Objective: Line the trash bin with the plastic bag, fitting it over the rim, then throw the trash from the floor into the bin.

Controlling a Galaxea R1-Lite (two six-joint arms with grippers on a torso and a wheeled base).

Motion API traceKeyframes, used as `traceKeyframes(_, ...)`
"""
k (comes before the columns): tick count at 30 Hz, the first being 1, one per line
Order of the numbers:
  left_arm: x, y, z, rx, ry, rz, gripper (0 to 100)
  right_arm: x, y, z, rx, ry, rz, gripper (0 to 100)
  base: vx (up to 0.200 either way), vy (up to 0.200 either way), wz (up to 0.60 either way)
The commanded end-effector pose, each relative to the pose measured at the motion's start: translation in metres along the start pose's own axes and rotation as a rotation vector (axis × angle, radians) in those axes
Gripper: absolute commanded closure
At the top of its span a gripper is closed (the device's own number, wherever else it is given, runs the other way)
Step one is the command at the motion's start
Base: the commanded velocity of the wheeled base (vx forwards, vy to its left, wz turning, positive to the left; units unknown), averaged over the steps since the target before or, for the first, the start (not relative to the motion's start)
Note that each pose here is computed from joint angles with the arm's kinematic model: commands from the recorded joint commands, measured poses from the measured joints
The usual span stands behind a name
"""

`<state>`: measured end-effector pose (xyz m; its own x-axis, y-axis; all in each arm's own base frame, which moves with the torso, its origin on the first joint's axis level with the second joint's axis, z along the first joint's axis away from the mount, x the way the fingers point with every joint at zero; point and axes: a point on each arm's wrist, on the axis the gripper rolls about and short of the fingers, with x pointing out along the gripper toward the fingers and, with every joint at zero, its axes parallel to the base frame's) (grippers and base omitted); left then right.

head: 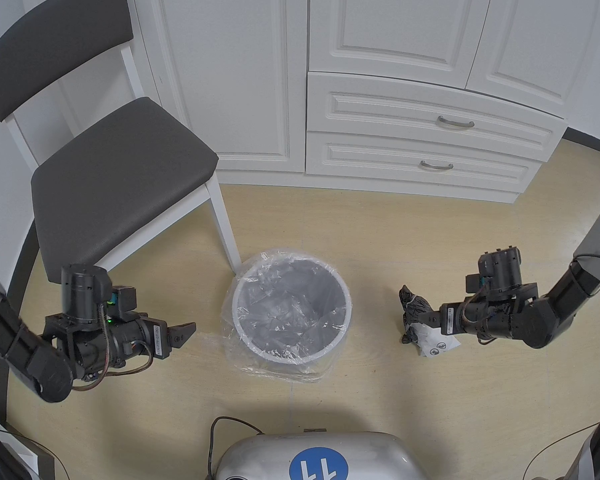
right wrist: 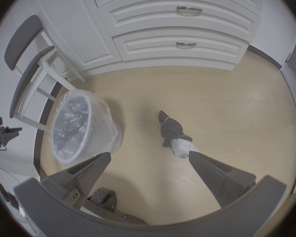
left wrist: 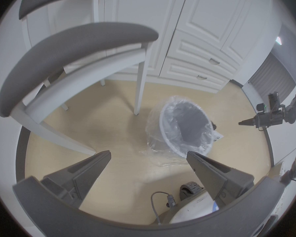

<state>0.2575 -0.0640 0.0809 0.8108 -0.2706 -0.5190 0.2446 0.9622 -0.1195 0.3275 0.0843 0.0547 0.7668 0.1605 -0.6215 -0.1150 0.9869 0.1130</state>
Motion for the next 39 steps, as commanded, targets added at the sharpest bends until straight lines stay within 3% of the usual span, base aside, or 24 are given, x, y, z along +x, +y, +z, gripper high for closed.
traceKeyframes(1,-0.052,-0.014,-0.001,0.028,-0.131,-0.053,0,-0.045,-0.008,-0.012,-0.025,-0.040,-0.012,0,0.000,0.000,0.00)
traceKeyframes(4,-0.064,-0.015,-0.002,0.018,-0.155,-0.059,0,-0.056,-0.015,-0.021,-0.049,-0.035,-0.029,0,0.000,0.000,0.00)
traceKeyframes(10,-0.084,-0.022,-0.002,-0.055,-0.198,-0.103,0,-0.067,-0.045,-0.020,-0.231,-0.119,-0.114,0,0.000,0.000,0.00)
traceKeyframes(12,-0.085,-0.022,-0.004,-0.058,-0.195,-0.101,0,-0.067,-0.049,-0.017,-0.261,-0.142,-0.125,0,0.000,0.000,0.00)
traceKeyframes(14,-0.090,-0.023,-0.008,-0.059,-0.203,-0.057,0,-0.065,-0.053,-0.008,-0.353,-0.183,-0.152,0,0.000,0.000,0.00)
traceKeyframes(18,-0.100,-0.028,-0.014,-0.050,-0.218,-0.028,0,-0.064,-0.052,0.005,-0.446,-0.227,-0.156,0,0.000,0.000,0.00)
traceKeyframes(22,-0.117,-0.032,-0.013,-0.041,-0.274,-0.063,0,-0.065,-0.049,0.020,-0.521,-0.287,-0.121,0,0.000,0.000,0.00)
traceKeyframes(31,-0.137,-0.033,-0.009,-0.029,-0.295,-0.073,0,-0.083,-0.051,0.030,-0.551,-0.342,-0.154,0,0.000,0.000,0.00)
traceKeyframes(34,-0.154,-0.033,-0.001,-0.022,-0.326,-0.078,0,-0.117,-0.045,0.035,-0.558,-0.404,-0.168,0,0.000,0.000,0.00)
traceKeyframes(39,-0.174,-0.038,0.031,-0.018,-0.306,-0.081,0,-0.132,-0.038,0.048,-0.561,-0.294,-0.123,0,0.000,0.000,0.00)
